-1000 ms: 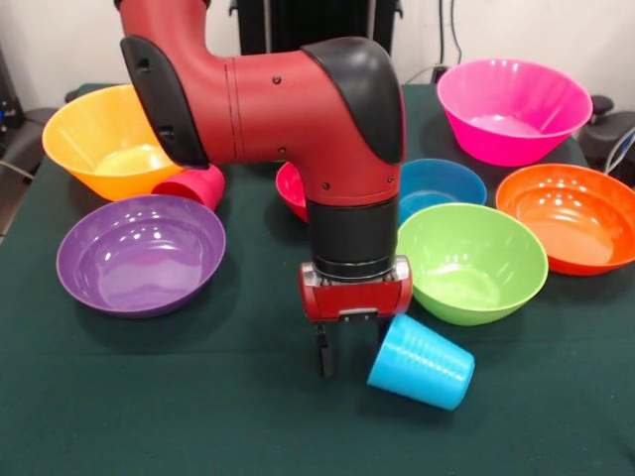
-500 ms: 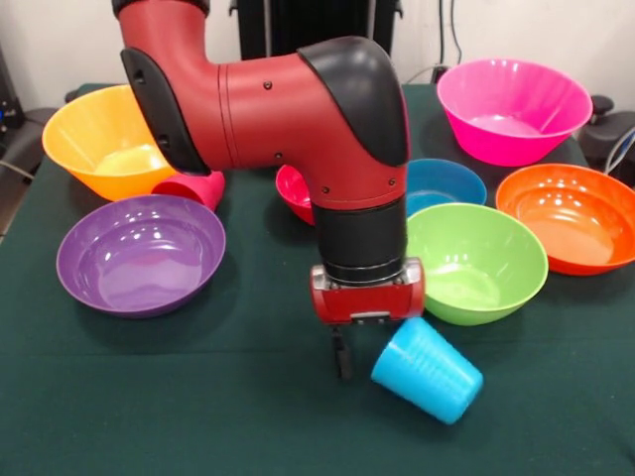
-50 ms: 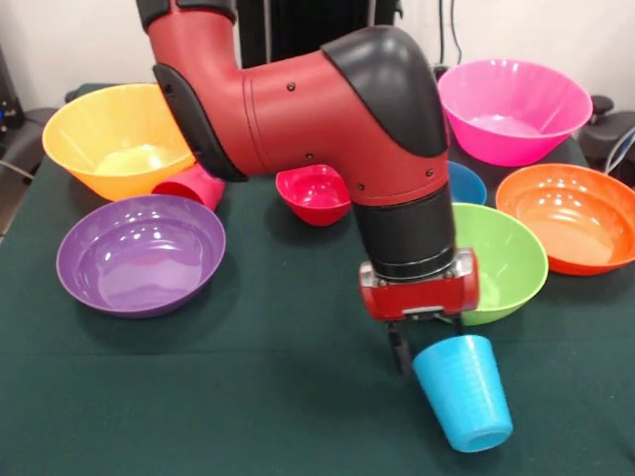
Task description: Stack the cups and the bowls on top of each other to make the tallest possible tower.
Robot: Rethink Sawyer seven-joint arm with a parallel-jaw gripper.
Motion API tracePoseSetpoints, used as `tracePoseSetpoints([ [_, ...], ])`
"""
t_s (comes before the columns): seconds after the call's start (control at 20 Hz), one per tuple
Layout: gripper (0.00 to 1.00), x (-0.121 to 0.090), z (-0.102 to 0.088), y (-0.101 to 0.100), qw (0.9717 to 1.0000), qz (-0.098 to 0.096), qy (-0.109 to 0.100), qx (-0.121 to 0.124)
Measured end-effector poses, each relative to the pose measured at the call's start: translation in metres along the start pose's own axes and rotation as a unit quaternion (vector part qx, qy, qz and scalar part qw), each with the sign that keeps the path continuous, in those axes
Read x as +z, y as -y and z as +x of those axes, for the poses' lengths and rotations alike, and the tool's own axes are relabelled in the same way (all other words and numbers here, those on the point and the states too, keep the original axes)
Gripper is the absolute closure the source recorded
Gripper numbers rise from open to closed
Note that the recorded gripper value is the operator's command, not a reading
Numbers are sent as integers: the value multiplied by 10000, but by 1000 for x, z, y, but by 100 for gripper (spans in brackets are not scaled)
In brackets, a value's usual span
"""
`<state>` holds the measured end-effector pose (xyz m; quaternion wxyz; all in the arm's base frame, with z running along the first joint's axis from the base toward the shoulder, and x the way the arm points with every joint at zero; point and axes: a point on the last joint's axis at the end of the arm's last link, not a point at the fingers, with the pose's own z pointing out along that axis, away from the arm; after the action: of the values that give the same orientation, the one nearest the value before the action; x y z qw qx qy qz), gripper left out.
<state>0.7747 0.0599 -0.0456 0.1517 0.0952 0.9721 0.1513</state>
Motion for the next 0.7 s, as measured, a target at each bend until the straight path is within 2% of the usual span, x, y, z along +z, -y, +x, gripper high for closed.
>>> tracePoseSetpoints([
  [0.4,0,1,2,-16,9999,-100,-56,81],
  [0.7,0,-11,1,-18,9998,-111,-114,96],
])
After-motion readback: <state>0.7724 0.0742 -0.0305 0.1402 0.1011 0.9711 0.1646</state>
